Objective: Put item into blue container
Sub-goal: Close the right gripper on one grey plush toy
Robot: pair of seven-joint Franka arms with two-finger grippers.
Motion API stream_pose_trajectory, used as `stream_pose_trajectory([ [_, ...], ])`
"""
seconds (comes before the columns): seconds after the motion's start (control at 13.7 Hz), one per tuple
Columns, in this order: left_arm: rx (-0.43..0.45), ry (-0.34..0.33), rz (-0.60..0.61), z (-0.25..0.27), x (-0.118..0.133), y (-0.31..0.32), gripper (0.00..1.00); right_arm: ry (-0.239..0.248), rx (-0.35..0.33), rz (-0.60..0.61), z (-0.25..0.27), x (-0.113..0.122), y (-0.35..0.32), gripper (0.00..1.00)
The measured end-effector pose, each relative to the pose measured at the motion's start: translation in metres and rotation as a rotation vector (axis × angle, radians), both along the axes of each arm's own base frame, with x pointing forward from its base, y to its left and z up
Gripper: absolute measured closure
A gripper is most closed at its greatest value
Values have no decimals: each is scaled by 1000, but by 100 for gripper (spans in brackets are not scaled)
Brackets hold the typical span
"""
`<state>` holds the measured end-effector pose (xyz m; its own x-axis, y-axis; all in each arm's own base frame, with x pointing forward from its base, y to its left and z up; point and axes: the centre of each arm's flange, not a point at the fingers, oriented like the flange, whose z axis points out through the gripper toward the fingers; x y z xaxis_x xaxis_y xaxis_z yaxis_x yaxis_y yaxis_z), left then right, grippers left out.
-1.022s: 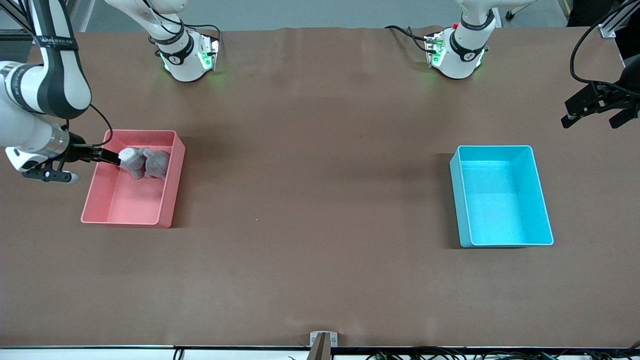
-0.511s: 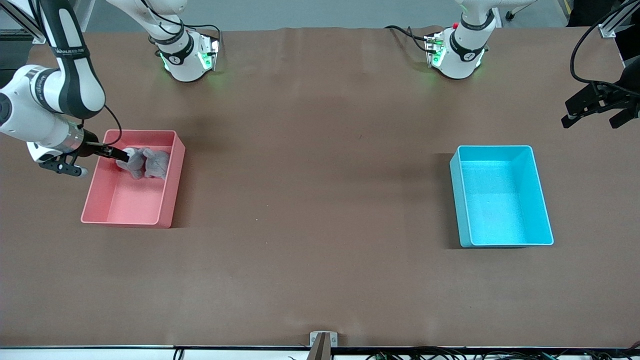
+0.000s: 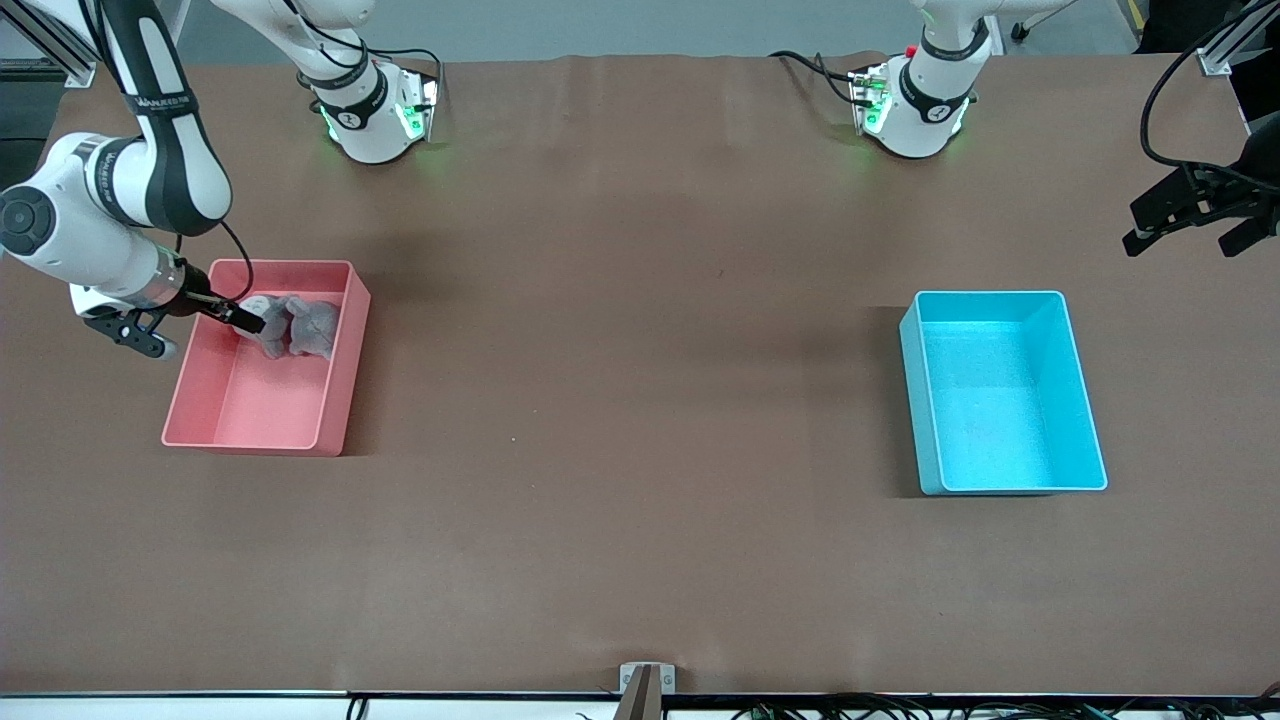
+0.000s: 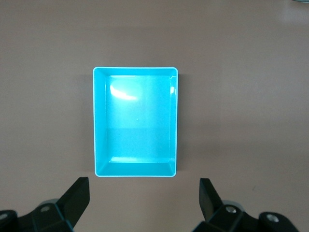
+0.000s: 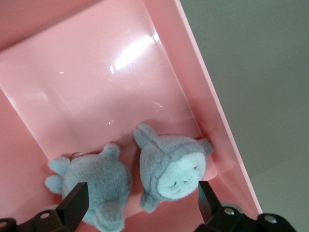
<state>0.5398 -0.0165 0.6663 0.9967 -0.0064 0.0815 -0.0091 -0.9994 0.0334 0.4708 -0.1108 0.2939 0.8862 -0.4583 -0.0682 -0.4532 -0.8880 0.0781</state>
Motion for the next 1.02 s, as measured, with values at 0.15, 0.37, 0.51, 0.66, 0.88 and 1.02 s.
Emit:
stream_pose_trajectory([
  [0.15,0,0,0,0,0,0,0,-35,-30,-6,-13,-9,1,0],
  [0.37,0,0,0,0,0,0,0,-38,-39,-41,-29,-22,3,0],
  [0.51,0,0,0,0,0,0,0,-31,-43,-49,-33,-25,4,0],
  [0.66,0,0,0,0,0,0,0,-15,-46,-53,-42,-28,5,0],
  [0.88,0,0,0,0,0,0,0,-6,-42,-56,-62,-30,3,0],
  [1.02,0,0,0,0,0,0,0,-2,-40,-69,-73,-32,-3,0],
])
